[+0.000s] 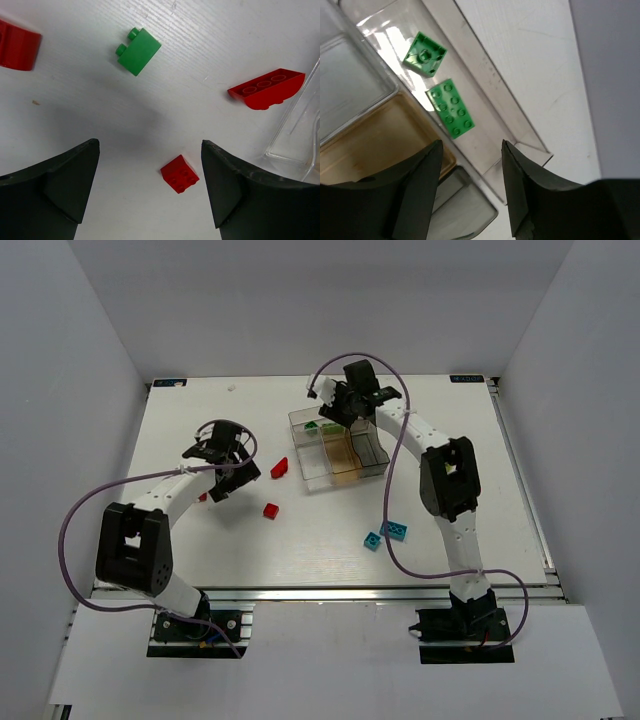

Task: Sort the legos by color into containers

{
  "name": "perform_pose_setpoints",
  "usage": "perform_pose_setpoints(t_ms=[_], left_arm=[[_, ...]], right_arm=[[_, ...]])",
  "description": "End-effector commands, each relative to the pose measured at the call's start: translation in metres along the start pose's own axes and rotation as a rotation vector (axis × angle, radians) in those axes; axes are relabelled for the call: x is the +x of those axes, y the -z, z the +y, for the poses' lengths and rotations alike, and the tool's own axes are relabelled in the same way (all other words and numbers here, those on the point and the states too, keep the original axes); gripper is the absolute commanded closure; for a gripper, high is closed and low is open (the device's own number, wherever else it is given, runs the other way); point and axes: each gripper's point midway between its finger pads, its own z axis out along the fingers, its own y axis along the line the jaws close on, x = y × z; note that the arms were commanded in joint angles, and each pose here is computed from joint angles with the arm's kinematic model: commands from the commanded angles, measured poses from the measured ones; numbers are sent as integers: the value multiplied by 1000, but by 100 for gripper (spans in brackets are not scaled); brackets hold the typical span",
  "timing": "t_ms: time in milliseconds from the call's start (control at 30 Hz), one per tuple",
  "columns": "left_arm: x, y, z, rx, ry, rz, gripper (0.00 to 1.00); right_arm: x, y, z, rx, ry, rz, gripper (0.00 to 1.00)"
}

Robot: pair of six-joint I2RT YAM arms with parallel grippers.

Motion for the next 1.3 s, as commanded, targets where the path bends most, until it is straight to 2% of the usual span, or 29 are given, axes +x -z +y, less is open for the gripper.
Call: perform_pose_setpoints(t_ms=[0,67,133,167,200,267,300,467,667,867,1233,1267], left_arm=[[-19,3,-10,18,-2,-42,8],[-20,-1,-5,-15,-9,-45,9],[-19,-8,-3,-45,-8,-38,9],[-21,-12,-1,-68,-6,-45,10],[-25,-13,-3,-77,-2,-51,10],[-24,-25,2,-124,-15,-44,11],[-29,-27,-1,-129,-21,-54,11],[-38,-48,2,-199,-66,-50,19],[-51,-63,9,-241,-81,-48,22],[-53,-73,-2,-195,-102,-13,36],[-45,-62,-8,-122,-102,3,39],[-46,-61,-10,-109,-99,1,42]], right_arm=[[-35,60,-25,22,-180,-140,44],[-59,100,-20,-20,-294,-223,47],[-54,117,7,-113,-374,-261,46],[-69,145,4,-98,-370,-322,45],[-58,147,27,-155,-429,-318,44],[-69,179,34,-162,-430,-379,40],[-62,181,49,-191,-465,-368,39],[-57,225,64,-171,-480,-403,38],[-30,240,77,-144,-535,-371,38],[-13,247,76,-111,-568,-351,38],[2,252,60,-80,-614,-343,38],[2,252,60,-81,-617,-344,38]])
